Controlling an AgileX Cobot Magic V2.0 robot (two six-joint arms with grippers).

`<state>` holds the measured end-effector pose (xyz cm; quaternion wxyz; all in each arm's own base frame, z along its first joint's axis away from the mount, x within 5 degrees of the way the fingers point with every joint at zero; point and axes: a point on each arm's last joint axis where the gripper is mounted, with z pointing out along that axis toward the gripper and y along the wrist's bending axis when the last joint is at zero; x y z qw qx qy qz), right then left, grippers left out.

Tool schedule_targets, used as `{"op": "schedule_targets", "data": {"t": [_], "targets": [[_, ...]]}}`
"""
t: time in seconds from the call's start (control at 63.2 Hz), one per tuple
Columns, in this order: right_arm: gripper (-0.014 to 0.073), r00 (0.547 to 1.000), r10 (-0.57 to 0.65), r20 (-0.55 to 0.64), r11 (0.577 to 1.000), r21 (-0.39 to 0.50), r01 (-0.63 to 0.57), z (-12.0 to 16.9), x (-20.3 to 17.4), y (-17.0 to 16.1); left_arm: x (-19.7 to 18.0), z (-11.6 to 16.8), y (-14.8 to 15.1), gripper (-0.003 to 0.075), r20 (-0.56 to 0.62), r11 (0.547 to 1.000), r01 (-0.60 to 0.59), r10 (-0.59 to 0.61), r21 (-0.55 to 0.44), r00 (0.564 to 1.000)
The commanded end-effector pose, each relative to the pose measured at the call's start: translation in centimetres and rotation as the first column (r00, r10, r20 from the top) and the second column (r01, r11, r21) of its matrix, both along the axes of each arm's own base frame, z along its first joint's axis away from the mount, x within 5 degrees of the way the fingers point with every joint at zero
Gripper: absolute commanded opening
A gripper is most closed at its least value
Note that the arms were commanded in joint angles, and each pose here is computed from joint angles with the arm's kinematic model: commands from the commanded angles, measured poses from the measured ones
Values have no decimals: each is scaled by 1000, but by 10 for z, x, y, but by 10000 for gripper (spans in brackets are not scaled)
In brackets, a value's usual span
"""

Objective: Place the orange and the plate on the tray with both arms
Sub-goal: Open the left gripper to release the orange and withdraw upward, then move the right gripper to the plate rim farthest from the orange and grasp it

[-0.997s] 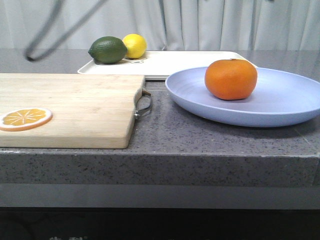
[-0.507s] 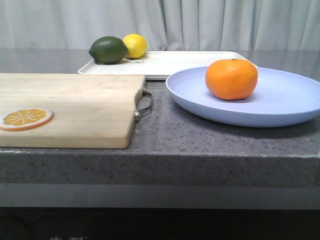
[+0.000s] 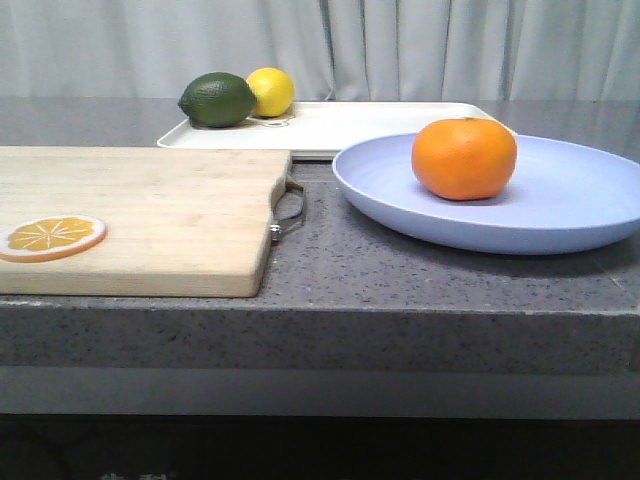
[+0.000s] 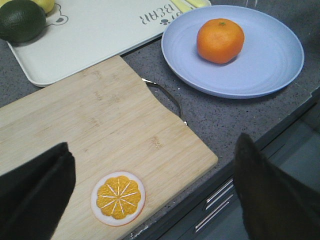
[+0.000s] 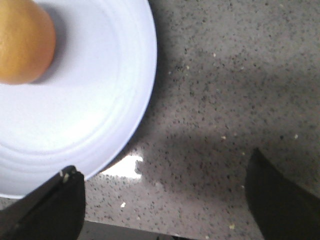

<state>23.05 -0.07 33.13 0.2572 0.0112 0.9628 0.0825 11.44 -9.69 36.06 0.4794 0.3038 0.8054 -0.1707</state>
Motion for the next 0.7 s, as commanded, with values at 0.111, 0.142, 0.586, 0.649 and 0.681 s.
{"op": "schedule_targets", "data": {"t": [0.111,0.142,0.586,0.649,0.681], "targets": [[653,999,27,41,974,223,-35,4,34,-18,1,16,0,622,81,997,-3,9,-78,997],[653,999,33,37,967,253,-41,1,38,-20,1,16,0,622,81,997,-3,9,-78,997],[653,993,120,-7,887,450,-104,-43,77,-19,1,16,0,622,84,997,-2,9,-80,996],[653,993,119,-13,881,462,-100,-46,80,-19,1,16,0,622,84,997,-2,9,-80,996],[653,993,120,-17,879,467,-99,-48,81,-20,1,16,0,622,84,997,-2,9,-81,996]]}}
